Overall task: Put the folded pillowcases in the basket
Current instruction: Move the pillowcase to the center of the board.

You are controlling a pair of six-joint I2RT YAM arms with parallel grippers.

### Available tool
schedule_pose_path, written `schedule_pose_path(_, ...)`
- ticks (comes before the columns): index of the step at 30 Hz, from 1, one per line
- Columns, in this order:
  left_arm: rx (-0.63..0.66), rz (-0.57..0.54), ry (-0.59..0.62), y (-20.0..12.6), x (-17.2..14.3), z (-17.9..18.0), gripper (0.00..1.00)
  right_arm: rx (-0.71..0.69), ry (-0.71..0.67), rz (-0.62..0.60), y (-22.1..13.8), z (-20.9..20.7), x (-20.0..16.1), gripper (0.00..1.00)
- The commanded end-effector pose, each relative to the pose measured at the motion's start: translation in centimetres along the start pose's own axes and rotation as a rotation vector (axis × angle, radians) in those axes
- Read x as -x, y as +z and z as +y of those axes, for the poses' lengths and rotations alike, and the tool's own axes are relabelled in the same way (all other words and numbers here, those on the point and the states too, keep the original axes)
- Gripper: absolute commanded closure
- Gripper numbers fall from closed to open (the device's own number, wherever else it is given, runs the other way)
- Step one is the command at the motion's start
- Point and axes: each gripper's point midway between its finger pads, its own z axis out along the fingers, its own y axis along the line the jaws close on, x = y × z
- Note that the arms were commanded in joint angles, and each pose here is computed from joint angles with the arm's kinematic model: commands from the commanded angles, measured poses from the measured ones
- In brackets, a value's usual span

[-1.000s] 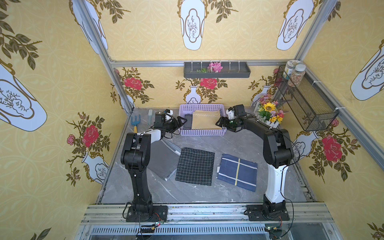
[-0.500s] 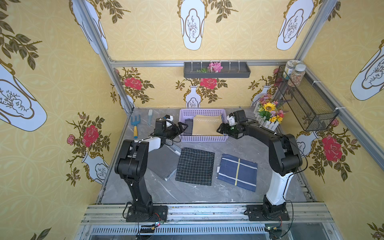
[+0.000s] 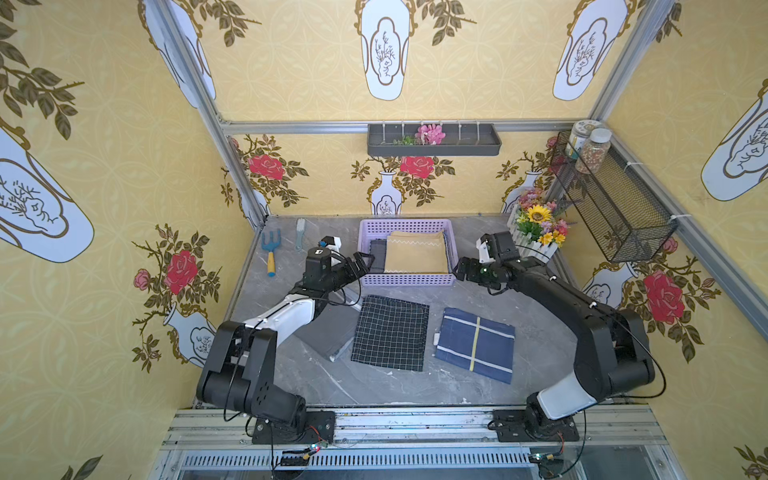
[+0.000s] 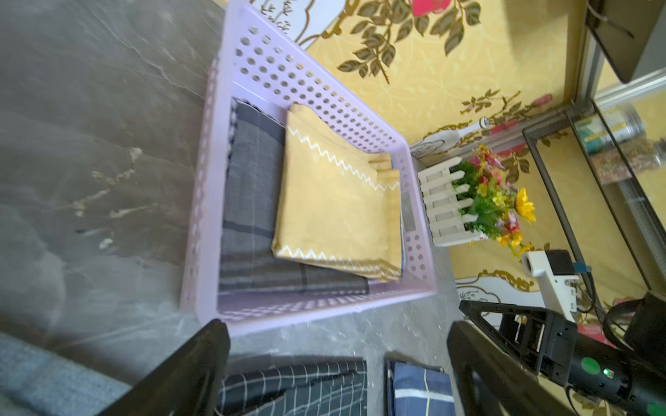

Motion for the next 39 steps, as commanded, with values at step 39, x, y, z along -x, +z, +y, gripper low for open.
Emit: schedule_pose_path(39, 0.121, 0.59, 0.313, 10.3, -25.3, -8.2, 0.26, -0.165, 0.073, -0.227, -10.5, -6.3, -6.2, 0.03)
